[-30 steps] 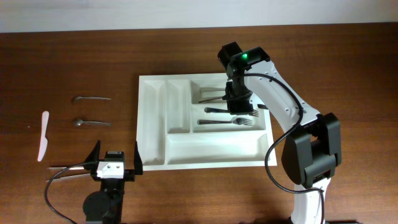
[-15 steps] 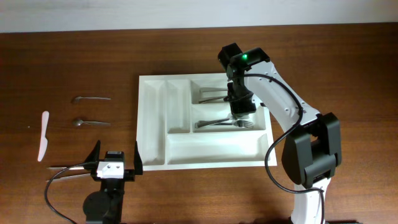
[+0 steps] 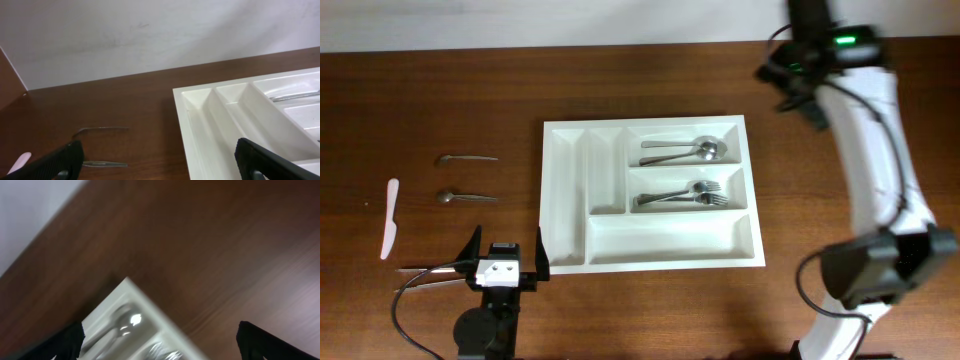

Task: Pack container
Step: 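Withdraw the right gripper to the right edge of the table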

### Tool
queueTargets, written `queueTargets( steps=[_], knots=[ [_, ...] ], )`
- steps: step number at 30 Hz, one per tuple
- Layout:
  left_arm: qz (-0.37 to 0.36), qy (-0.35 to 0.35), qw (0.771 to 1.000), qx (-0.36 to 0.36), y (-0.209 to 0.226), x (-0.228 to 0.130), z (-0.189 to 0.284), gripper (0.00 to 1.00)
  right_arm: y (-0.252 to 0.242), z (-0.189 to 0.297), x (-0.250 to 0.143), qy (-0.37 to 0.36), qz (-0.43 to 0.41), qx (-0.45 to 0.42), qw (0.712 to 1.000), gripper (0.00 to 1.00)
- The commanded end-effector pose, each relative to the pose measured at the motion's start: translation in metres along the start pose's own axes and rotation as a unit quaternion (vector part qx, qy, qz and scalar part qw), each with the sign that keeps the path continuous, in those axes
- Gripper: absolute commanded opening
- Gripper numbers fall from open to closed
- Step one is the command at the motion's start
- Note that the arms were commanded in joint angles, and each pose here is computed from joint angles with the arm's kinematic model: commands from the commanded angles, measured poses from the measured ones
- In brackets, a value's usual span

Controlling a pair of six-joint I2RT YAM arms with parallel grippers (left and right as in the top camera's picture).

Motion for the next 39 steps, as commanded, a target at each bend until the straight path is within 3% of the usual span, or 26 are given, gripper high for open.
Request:
queueTargets(
  steps=[1,6,15,19,23,32,39],
  knots=[
    [-0.006,0.001,1.000,0.007,0.002,-0.001,0.000,0.99,-0.031,0.042,0.019,-0.045,0.148,-0.011,0.988,0.99],
    [-0.006,0.002,1.000,0.007,0.002,-0.001,0.000,0.99,-0.068,0.071,0.024,-0.050,0.207,-0.032,0.976,0.99],
    [-0.006,0.002,1.000,0.008,0.002,-0.001,0.000,0.99,-0.126,0.069,0.009,0.050,0.281,-0.075,0.956,0.99],
    [-0.006,0.002,1.000,0.008,0.002,-0.001,0.000,0.99,-0.139,0.066,0.011,0.062,0.293,0.003,0.954,0.99],
    [-0.006,0.001,1.000,0.008,0.002,-0.001,0.000,0.99,-0.143,0.064,0.011,0.051,0.343,0.129,0.929,0.99],
    [-0.005,-0.002,1.000,0.008,0.002,0.003,0.001,0.99,-0.199,0.012,0.016,0.083,0.274,0.104,0.952,0.99],
    [-0.006,0.004,1.000,0.027,0.006,0.054,0.020,0.99,-0.221,-0.016,0.007,0.107,0.245,0.100,0.958,0.99]
  ],
)
Point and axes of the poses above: each gripper's point midway between its finger pads, its own z axis back along the fingers, its own y axis along the line the jaws close on, x = y × z, the point moved 6 cm from there along z, back along the fingers, and after that the axes turned 9 degrees about z, right-handed, at the moved point
